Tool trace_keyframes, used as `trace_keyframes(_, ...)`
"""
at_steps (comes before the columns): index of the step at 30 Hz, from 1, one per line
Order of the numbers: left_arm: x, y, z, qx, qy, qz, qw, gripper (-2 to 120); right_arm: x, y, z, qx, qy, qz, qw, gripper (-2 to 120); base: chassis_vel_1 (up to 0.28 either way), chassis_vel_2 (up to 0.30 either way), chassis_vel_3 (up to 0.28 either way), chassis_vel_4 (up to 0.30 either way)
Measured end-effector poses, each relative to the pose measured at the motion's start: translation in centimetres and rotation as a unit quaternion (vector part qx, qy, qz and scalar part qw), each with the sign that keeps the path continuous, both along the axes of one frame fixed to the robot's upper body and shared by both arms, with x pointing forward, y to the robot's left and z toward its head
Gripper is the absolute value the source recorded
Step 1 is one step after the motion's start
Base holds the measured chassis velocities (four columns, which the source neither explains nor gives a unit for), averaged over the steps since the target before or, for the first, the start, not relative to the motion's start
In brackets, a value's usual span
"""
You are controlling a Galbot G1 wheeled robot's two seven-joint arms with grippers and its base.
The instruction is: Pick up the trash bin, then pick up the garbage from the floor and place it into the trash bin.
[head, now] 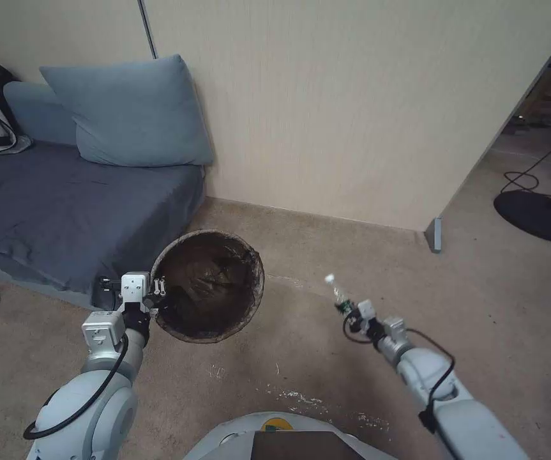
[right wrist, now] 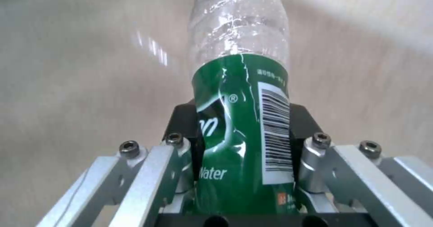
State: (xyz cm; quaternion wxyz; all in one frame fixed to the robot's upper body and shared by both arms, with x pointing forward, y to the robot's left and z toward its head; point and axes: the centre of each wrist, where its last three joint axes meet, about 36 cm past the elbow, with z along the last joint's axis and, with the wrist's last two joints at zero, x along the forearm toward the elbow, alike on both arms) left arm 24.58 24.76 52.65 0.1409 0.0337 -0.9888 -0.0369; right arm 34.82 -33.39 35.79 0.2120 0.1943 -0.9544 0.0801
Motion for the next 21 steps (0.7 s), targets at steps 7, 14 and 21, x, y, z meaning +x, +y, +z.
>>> trace_keyframes(7,0.0,-0.2,-0.1,-0.002,0.003,-0.003,1.0000,3,-0.1,1.0,6.5,0.025,-0.055,0.024,0.998,28,0.000,0.000,0.000,0.000)
trace_keyframes(14,0.1,-0.2,-0.1,-0.001,0.004,-0.006,1.0000,3,-1.2,5.1,15.6,0.068,-0.123,0.079,0.987,28,0.000,0.000,0.000,0.000)
trace_keyframes(21,0.3,-0.2,-0.3,0.000,0.005,-0.010,0.9999,3,-1.8,7.9,19.7,0.084,-0.136,0.149,0.976,28,0.000,0.000,0.000,0.000)
